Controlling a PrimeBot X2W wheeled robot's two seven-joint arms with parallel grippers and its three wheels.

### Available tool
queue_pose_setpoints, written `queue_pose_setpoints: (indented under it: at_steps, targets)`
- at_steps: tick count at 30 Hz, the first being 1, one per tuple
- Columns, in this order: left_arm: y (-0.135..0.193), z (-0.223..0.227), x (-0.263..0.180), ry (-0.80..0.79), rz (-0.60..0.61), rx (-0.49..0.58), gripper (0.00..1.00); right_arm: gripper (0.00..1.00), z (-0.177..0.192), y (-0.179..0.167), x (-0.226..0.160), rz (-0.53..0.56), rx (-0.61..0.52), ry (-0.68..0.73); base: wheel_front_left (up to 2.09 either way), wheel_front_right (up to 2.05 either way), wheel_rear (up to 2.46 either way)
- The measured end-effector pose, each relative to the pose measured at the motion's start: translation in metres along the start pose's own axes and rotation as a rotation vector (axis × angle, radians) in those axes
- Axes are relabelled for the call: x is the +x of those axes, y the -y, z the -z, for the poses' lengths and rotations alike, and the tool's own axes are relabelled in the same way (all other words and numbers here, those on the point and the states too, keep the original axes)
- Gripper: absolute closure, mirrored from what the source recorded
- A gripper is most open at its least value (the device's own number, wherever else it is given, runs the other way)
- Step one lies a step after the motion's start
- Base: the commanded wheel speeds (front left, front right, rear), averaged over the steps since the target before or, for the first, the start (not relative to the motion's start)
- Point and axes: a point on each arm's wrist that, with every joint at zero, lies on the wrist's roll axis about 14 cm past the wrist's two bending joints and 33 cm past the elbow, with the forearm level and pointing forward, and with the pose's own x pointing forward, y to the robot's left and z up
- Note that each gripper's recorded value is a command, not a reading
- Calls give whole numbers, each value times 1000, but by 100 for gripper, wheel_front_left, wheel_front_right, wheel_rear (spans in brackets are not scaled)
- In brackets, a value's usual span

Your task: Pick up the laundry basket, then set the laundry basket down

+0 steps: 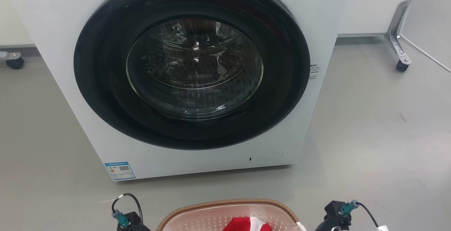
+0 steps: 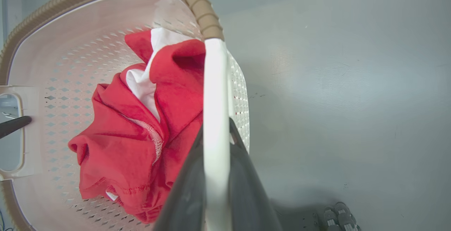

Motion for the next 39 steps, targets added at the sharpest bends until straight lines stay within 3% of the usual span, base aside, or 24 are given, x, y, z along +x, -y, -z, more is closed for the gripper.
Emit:
queue_pose_setpoints:
  at_steps: [39]
  targets:
    - [1,0,3,-5,-4,-4,100,100,6,1,2,-13,26,-18,0,0,0]
